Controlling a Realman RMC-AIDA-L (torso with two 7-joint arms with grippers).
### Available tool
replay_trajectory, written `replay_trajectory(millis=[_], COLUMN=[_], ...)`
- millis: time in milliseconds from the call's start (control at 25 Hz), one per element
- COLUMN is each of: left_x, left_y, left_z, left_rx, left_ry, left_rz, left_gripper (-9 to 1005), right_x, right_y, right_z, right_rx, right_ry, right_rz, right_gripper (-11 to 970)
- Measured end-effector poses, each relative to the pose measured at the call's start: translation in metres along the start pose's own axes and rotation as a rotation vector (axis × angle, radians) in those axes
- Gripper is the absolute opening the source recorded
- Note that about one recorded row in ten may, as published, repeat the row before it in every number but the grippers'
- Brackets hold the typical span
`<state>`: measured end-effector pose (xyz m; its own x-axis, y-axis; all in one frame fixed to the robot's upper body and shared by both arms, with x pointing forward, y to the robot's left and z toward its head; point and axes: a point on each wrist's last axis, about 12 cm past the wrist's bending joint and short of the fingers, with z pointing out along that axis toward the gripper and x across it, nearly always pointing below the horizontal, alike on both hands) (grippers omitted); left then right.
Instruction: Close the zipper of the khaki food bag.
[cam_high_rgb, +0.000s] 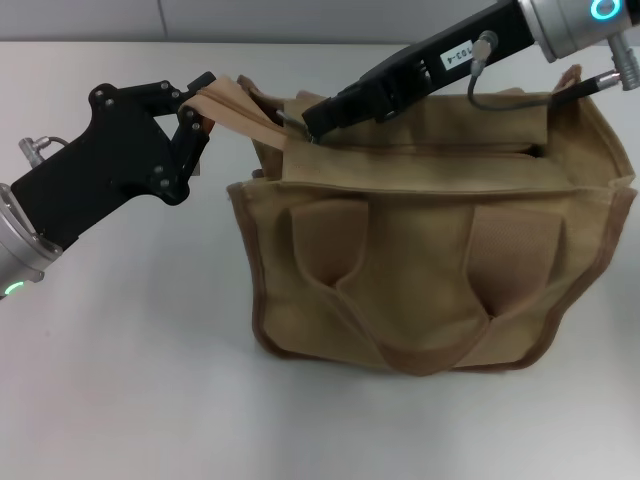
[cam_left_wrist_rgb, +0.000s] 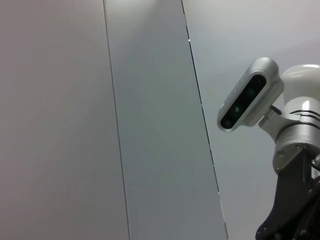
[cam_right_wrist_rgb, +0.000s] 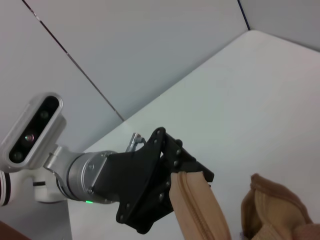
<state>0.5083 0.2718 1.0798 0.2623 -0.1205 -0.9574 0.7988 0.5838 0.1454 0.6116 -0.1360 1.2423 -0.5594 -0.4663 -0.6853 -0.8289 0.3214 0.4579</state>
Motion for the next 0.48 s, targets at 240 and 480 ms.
replay_trajectory(millis=[240,480], left_x=[0.0000,-0.0003], left_y=[0.0003,0.0004], left_z=[0.0000,0.0006], left_rx=[-0.001,0.002], left_ry=[0.001,-0.001], left_rz=[0.001,0.001], left_gripper=[65,66], right_x=[0.0016,0.0017], right_y=[-0.0016,-0.0057], right_z=[-0.0079,-0.0002], right_rx=[0.015,-0.009], right_ry=[-0.026,-0.018], right_rz=[0.002,0.038], right_gripper=[-1,58])
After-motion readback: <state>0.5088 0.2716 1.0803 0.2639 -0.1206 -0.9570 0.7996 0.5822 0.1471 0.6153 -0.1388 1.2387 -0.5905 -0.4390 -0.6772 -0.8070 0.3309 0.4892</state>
